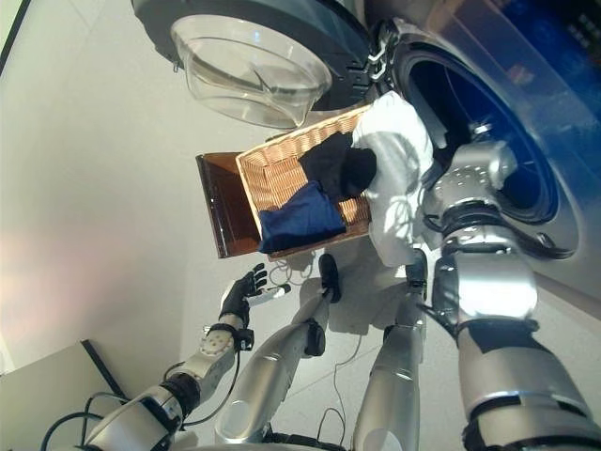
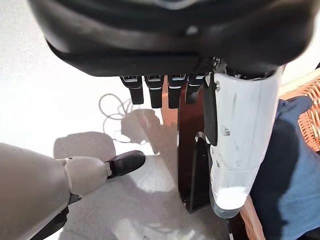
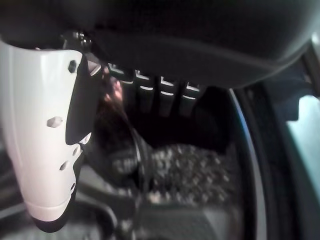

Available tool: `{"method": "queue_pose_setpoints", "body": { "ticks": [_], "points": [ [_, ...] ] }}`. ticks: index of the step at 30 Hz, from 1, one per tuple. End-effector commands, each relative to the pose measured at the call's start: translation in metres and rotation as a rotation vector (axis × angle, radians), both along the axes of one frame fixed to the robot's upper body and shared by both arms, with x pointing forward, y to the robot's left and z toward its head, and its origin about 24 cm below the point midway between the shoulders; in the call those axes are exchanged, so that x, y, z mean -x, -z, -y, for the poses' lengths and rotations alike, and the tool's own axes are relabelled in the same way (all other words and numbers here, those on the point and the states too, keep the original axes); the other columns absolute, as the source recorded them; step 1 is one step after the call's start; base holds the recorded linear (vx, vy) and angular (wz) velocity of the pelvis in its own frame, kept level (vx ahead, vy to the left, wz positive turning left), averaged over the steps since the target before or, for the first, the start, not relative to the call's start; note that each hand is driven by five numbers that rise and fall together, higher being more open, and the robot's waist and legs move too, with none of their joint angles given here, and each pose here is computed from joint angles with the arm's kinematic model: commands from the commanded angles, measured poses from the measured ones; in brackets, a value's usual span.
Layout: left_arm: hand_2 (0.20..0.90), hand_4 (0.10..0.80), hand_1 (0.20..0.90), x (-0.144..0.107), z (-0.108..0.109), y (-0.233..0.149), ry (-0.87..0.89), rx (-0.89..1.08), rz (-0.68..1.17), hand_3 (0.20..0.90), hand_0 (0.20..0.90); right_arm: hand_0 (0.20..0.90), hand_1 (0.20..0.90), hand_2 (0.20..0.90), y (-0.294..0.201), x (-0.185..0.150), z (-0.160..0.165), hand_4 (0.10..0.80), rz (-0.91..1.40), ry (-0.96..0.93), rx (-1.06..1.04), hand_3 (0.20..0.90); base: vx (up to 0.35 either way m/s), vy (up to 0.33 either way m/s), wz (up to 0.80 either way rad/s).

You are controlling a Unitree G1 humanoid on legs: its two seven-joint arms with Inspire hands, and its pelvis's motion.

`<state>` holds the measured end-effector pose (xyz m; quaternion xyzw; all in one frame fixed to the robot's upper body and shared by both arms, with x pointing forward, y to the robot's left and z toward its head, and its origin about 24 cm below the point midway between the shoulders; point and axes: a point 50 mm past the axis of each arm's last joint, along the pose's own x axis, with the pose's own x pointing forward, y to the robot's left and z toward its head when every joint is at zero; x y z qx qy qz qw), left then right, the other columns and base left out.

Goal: Pick up the clothes and place them into the washing machine

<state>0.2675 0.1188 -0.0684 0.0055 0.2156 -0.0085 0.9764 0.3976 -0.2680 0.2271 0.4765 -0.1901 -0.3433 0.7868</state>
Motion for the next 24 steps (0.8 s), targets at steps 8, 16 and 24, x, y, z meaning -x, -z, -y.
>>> {"method": "queue_pose_setpoints", "body": {
  "ticks": [8,16,24],
  "points": [
    [0.900,0.800,0.900,0.004,-0.020,0.004,-0.104,-0.026,0.008,0.900,0.900,0.900,0.900,0.900,-0.016,0.000,-0.058,0.800,0.187,-0.116,0.105,0.900,0.000,0.000,0.00],
    [0.900,0.800,0.900,0.005,-0.023,0.004,-0.125,-0.033,0.005,0.900,0.900,0.900,0.900,0.900,-0.004,0.003,-0.101,0.800,0.217,-0.231,0.128,0.900,0.000,0.000,0.00],
    [0.900,0.800,0.900,0.004,-0.029,0.000,-0.170,-0.037,0.041,0.900,0.900,0.900,0.900,0.900,0.006,0.022,-0.134,0.800,0.106,-0.234,0.677,0.900,-0.003,-0.002,0.00]
  ]
}}
